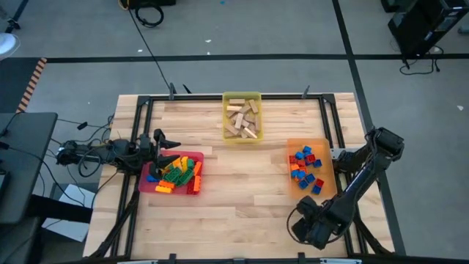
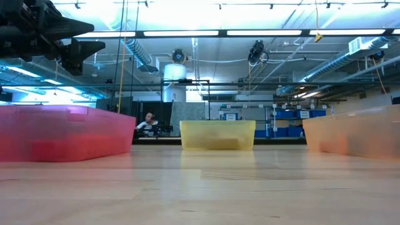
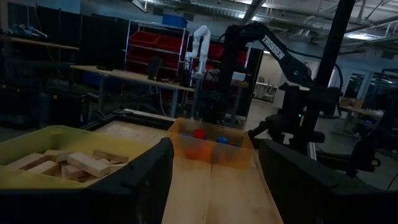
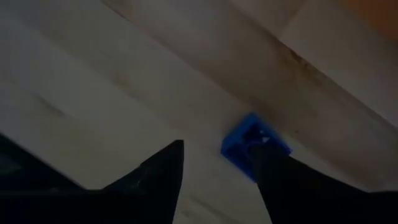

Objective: Sort blocks by size
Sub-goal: Put the 1 stud blue game piece into the orange bin

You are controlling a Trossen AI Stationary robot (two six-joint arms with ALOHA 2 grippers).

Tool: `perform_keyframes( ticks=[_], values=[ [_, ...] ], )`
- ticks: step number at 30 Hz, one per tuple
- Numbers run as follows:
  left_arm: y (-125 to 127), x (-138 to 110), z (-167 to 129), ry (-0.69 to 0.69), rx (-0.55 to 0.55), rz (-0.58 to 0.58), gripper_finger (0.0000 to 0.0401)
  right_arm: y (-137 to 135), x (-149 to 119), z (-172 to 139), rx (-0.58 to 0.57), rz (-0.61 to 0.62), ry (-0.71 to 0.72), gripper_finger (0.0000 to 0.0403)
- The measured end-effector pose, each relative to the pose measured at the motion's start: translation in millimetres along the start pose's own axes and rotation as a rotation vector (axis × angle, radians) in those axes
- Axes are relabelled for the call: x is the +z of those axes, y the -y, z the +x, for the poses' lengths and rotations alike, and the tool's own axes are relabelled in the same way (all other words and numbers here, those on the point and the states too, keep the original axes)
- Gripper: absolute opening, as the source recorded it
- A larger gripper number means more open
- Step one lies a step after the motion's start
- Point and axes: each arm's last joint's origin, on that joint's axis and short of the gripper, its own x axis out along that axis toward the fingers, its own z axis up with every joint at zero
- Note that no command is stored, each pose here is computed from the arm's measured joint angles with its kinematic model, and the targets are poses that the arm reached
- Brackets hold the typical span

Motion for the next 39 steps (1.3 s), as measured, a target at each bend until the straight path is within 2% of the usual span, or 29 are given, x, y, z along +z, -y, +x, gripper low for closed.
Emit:
perform_keyframes(
  ticks=[5,11,16,23,27,31,34,39],
  values=[
    [0,0,0,0.000,0.000,0.000,0.0245,3,3,-16,0.047,0.048,0.003,0.0223],
    [0,0,0,0.000,0.000,0.000,0.0245,12,4,-19,-0.035,0.151,-0.016,0.0250],
    [0,0,0,0.000,0.000,0.000,0.0245,10,3,-15,-0.045,0.228,-0.029,0.0281],
    [0,0,0,0.000,0.000,0.000,0.0245,9,0,6,-0.131,0.333,-0.060,0.0325],
    [0,0,0,0.000,0.000,0.000,0.0245,4,0,21,-0.126,0.351,-0.058,0.0337],
    [0,0,0,0.000,0.000,0.000,0.0245,3,0,35,-0.172,0.379,-0.038,0.0332],
    [0,0,0,0.000,0.000,0.000,0.0245,1,-1,42,-0.185,0.386,-0.036,0.0314],
    [0,0,0,0.000,0.000,0.000,0.0245,-2,-1,44,-0.178,0.393,-0.059,0.0242]
  ],
)
